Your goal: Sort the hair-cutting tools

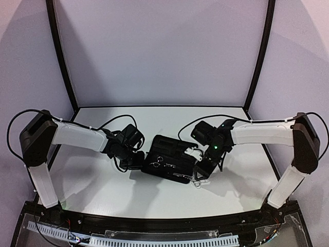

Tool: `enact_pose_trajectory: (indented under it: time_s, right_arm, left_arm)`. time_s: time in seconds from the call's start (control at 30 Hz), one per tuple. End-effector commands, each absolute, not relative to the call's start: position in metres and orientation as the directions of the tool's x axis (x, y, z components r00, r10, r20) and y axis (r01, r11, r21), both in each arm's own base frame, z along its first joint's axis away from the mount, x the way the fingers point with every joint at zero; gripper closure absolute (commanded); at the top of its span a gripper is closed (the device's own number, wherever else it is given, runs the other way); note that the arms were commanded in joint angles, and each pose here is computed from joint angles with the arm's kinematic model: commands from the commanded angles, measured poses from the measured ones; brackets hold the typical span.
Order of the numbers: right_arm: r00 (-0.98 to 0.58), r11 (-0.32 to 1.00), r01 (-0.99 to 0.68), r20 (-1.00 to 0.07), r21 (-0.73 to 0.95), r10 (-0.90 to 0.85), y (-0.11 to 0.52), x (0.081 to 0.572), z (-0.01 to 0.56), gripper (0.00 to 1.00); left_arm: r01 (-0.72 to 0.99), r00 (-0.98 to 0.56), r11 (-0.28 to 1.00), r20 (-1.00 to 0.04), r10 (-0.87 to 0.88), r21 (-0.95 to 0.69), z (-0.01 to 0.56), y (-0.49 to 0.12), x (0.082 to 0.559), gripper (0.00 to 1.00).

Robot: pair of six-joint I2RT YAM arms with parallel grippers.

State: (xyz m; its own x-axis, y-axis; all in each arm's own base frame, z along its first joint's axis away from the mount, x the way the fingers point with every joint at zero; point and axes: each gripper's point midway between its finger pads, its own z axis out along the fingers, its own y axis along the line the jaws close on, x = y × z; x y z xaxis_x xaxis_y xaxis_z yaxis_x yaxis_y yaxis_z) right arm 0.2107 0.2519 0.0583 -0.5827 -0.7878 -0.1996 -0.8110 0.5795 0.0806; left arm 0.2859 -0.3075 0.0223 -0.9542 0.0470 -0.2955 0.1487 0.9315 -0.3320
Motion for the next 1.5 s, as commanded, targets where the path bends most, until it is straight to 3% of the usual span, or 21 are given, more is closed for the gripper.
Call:
enact_pose_trajectory:
  time_s: [0.0,0.3,0.67,1.37,1.47]
  right_arm:
    - [-0.567,0.585,-0.811,-0.219,-0.022,-0.794,0.255,0.221,0.056,0.58]
    - [-0.533,0.541,-0.841,-0.168,-0.002,-0.829,0.262,0.194,0.049,0.62]
    - [-0.545,0.551,-0.828,-0.082,-0.101,-0.834,0.245,0.203,0.032,0.63]
    - [-0.502,0.508,-0.853,-0.075,-0.12,-0.862,0.255,0.201,0.005,0.67]
    - [-0.506,0.51,-0.849,-0.061,-0.139,-0.86,0.251,0.203,0.002,0.73]
  left_arm:
    - [0.111,-0.966,0.979,-0.25,0.066,-0.172,-0.027,-0.27,0.28,0.99]
    - [0.108,-0.964,0.982,-0.257,0.066,-0.156,-0.026,-0.268,0.283,0.99]
    - [0.122,-0.965,0.981,-0.25,0.082,-0.15,-0.028,-0.267,0.28,0.99]
    - [0.114,-0.967,0.982,-0.244,0.074,-0.153,-0.031,-0.266,0.278,0.99]
    - [0.112,-0.967,0.982,-0.243,0.072,-0.154,-0.031,-0.266,0.278,0.99]
